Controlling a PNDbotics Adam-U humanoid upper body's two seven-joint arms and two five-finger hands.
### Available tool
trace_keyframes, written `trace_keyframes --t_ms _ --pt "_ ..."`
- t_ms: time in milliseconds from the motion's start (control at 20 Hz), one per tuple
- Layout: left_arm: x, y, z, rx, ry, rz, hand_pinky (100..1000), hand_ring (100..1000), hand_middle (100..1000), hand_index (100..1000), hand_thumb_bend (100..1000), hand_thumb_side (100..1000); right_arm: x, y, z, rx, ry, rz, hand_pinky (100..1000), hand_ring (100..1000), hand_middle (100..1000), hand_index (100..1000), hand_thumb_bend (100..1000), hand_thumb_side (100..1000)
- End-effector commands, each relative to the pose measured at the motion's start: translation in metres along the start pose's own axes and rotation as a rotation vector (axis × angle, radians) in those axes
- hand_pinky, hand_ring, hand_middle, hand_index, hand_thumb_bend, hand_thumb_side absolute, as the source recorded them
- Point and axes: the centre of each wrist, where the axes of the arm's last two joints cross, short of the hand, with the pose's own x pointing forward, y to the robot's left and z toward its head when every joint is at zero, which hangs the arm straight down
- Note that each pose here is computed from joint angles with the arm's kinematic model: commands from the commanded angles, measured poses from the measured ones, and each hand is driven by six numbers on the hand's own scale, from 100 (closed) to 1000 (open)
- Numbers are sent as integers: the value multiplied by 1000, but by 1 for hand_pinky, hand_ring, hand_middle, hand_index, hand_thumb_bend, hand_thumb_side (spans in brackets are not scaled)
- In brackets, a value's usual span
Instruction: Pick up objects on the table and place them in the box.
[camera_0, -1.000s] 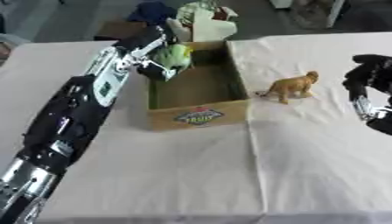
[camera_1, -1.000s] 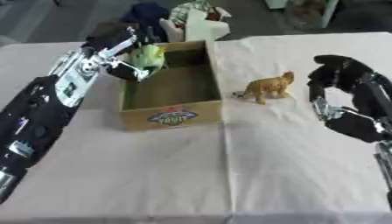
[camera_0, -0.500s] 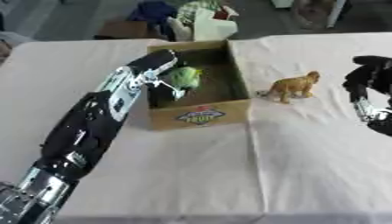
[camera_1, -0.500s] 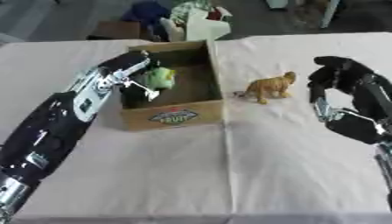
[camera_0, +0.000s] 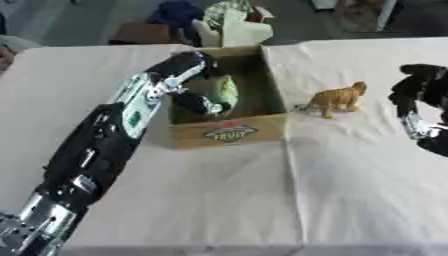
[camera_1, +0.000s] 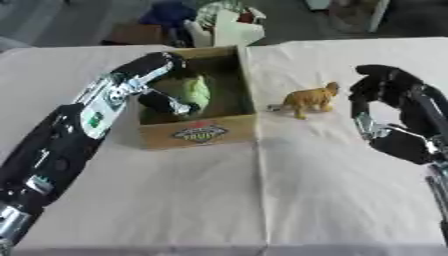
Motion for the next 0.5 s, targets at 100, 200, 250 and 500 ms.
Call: trace_keyframes --t_ms 100,200,250,500 --pt "0 35 14 111 -8 -13 664 666 660 797 693 559 4 -13 -3 -9 -15 43 632 636 608 838 100 239" --pt "0 45 23 165 -15 8 653 652 644 791 689 572 4 -18 -4 -10 -18 62 633 638 609 838 100 234" --pt "1 50 29 191 -19 22 649 646 638 790 687 579 5 -21 -5 -10 -20 73 634 638 610 838 101 229" --pt "-1 67 59 309 -7 124 617 617 611 783 662 563 9 -38 -12 8 -47 149 639 644 615 840 118 197"
